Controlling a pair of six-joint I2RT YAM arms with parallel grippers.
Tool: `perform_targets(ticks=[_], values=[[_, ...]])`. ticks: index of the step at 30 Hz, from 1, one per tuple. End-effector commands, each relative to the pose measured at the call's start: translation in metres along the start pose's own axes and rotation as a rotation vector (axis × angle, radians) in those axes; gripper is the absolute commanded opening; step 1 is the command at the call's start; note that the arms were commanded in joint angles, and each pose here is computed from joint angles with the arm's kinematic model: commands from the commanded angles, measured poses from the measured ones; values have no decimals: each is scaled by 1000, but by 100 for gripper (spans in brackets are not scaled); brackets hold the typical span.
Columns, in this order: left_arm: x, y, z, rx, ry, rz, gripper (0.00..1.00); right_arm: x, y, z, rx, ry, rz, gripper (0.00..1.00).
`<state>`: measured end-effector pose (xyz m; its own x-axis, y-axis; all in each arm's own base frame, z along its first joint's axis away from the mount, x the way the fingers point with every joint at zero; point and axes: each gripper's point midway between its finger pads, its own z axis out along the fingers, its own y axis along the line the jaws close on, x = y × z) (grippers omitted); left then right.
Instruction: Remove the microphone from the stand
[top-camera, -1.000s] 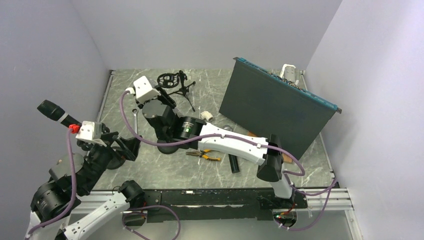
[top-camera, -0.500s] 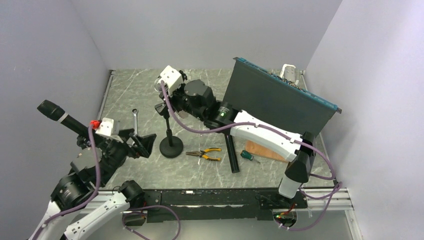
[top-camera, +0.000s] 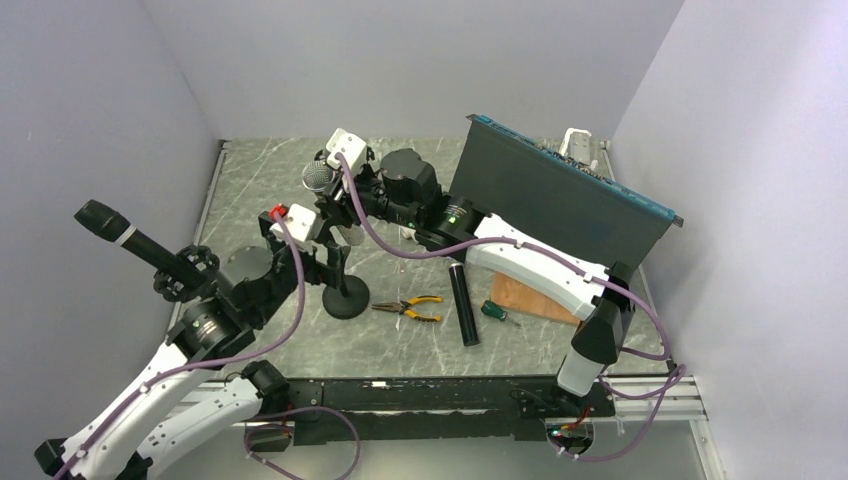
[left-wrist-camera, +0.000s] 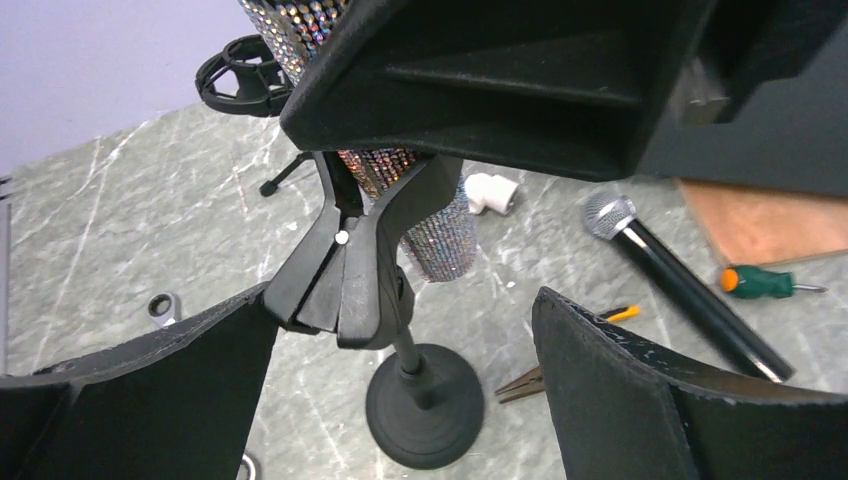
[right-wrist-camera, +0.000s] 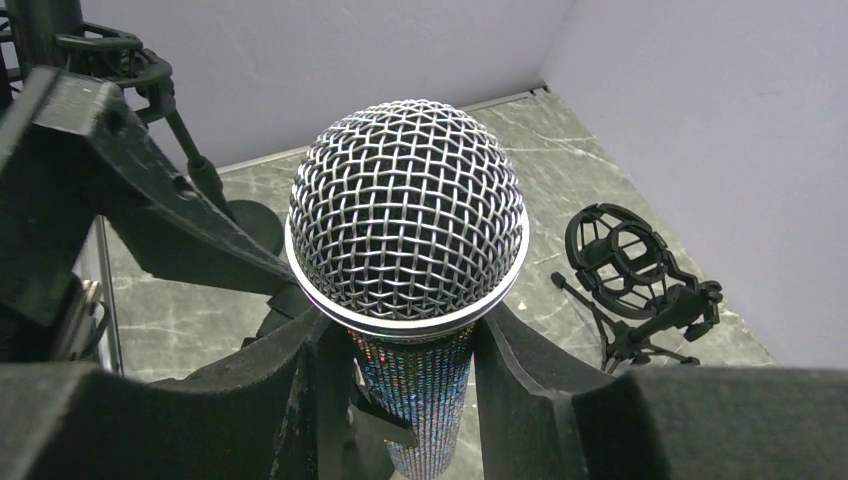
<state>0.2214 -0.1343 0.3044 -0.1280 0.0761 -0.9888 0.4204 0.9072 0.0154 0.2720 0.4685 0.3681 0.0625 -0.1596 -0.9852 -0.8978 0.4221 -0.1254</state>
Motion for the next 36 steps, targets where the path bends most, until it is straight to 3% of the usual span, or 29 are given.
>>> perform_targets(ticks=[1, 10, 13, 14, 15, 16, 22, 26, 30, 36], values=[[-29, 4, 6, 7, -72, 50, 97, -12, 7, -11, -40, -20, 38, 0], [-27, 12, 15, 3, -70, 33, 88, -9, 8, -13, -52, -18, 38, 0], [-27, 11, 21, 31, -48, 37, 75, -11, 8, -13, -53, -24, 38, 0], [-26, 11, 23, 38, -39, 37, 62, -11, 8, -13, -54, -26, 37, 0], [-25, 12, 23, 39, -35, 33, 26, -12, 8, -14, -55, -27, 39, 0], [-24, 16, 23, 16, -30, 29, 2, -13, 8, -13, -57, -28, 39, 0], [-15, 19, 16, 10, -34, 28, 0, -22, -3, -14, 5, -62, 49, 0], [-5, 18, 16, 20, -6, 38, 0, -38, -41, -24, 227, -127, 93, 0], [2, 18, 15, 18, 8, 39, 0, -50, -97, -56, 541, -162, 163, 0], [6, 35, 14, -90, 7, -25, 0, -61, -130, -119, 701, -241, 201, 0]])
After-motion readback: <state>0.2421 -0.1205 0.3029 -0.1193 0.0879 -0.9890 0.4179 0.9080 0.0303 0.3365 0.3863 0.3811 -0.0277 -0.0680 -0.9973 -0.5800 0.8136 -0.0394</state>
